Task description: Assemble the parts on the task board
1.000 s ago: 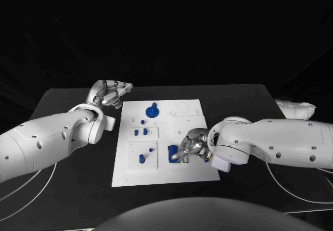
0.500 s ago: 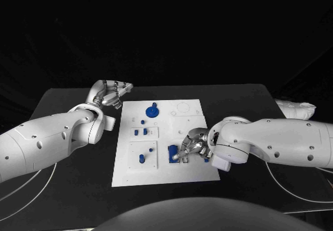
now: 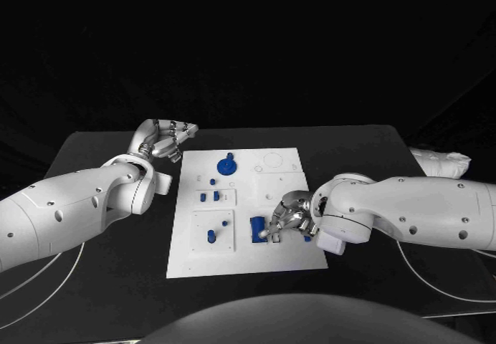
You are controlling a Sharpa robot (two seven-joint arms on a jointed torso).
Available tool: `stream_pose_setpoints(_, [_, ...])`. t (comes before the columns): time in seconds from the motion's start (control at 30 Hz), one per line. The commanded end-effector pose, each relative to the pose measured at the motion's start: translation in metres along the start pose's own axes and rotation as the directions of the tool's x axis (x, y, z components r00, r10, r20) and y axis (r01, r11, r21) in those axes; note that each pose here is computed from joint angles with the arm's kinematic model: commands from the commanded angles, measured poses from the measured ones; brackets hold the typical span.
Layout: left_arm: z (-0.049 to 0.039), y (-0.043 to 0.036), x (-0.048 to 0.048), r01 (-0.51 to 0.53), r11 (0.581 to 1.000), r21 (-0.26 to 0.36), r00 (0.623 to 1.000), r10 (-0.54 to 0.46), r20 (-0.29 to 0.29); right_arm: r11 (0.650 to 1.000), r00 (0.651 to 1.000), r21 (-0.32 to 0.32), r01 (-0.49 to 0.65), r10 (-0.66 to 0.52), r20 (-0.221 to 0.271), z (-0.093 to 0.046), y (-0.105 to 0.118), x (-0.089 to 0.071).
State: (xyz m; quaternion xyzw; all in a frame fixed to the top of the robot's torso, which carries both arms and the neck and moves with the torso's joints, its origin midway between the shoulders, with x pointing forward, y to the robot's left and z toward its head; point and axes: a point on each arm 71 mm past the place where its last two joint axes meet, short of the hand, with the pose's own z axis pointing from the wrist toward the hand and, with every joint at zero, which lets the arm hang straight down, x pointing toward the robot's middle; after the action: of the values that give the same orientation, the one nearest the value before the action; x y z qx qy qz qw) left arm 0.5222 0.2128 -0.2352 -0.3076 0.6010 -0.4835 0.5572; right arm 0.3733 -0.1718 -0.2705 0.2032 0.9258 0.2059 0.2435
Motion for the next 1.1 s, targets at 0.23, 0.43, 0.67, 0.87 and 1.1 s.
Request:
stream_pose_setpoints(0.23, [0.0005,-0.002,0.0025,0.006,1.0,0.01,1.0,-0.006,-0.017,0.999,1.0,-0.043,-0.023,0.024,0.016,-0.002,0.0,-0.001])
stream_pose_setpoints(0.43, [0.0007,-0.002,0.0028,0.007,1.0,0.01,1.0,-0.006,-0.018,0.981,0.991,-0.172,-0.092,0.107,0.081,-0.011,0.0,-0.011])
stream_pose_setpoints(0.67, [0.0017,-0.0025,0.0046,0.007,1.0,0.01,1.0,-0.007,-0.021,0.985,0.988,-0.16,-0.069,0.09,0.128,-0.036,-0.014,-0.034])
stream_pose_setpoints(0.87, [0.0025,-0.003,0.0062,0.007,1.0,0.011,1.0,-0.007,-0.021,0.999,0.982,-0.052,0.002,0.007,0.187,-0.053,-0.043,-0.046])
stream_pose_setpoints(1.1, [0.0032,-0.0032,0.0073,0.008,1.0,0.012,1.0,-0.007,-0.023,0.997,0.978,0.067,0.028,-0.041,0.205,-0.065,-0.07,-0.045])
